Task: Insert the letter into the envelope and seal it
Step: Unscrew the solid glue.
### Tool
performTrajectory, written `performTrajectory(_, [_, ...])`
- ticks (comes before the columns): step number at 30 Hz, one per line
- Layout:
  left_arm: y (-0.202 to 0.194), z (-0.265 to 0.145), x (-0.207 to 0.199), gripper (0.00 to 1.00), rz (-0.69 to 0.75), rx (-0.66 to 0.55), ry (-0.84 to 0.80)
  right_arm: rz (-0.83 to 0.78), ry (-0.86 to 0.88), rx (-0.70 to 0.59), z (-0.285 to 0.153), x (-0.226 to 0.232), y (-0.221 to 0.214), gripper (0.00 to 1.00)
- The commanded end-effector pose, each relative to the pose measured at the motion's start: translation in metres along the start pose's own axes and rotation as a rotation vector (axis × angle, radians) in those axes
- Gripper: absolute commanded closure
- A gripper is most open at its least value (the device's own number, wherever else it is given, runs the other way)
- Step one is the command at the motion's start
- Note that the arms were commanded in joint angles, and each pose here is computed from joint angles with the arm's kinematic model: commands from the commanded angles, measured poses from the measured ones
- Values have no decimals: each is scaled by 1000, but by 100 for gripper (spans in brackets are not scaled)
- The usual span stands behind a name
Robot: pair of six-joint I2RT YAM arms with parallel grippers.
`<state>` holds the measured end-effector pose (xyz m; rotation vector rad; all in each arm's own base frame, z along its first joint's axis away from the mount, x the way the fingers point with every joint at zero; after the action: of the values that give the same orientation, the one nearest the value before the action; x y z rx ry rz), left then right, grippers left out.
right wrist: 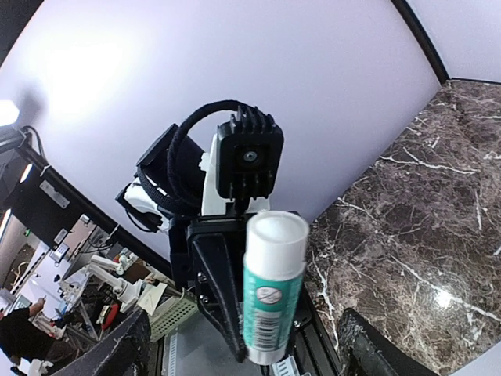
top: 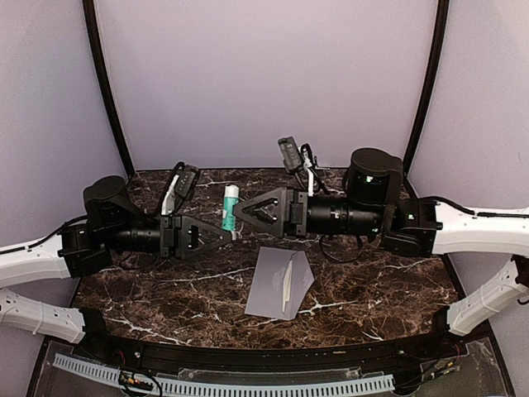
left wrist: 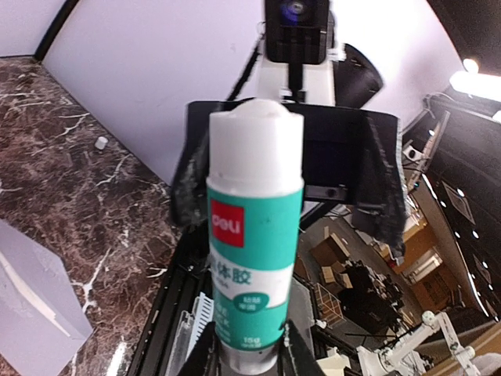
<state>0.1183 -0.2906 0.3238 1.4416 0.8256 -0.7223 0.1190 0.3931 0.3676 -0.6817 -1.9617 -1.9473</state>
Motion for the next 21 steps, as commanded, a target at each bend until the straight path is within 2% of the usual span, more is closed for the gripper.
performTrajectory(1, [-3, -9, -44, 100, 110, 61, -227, -64, 244, -90, -8, 35, 21, 23])
performTrajectory(8, [-6, -7, -61, 100, 135, 142, -325, -112, 398, -112, -5, 59, 28, 30])
performTrajectory(11, [-6, -6, -62, 100, 135, 154, -334, -130, 409, -98, 0, 64, 28, 35])
performTrajectory(16, [-7, -4, -61, 100, 129, 164, -340, -125, 418, -74, 8, 62, 24, 52])
performTrajectory(21, [-7, -2, -56, 100, 122, 159, -331, -115, 417, -62, 11, 61, 22, 77])
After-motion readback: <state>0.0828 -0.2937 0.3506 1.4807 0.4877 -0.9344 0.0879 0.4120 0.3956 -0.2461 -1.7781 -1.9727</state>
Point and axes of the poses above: each gripper's point midway between its finger pads, its own z axis out along the fingers, its own x axis along the line the jaws close on, y = z × x, the point moved 4 cm from there along -z, back along the fingers, and after that the axes turned 11 degrees about -z, right-handed, at the moved point
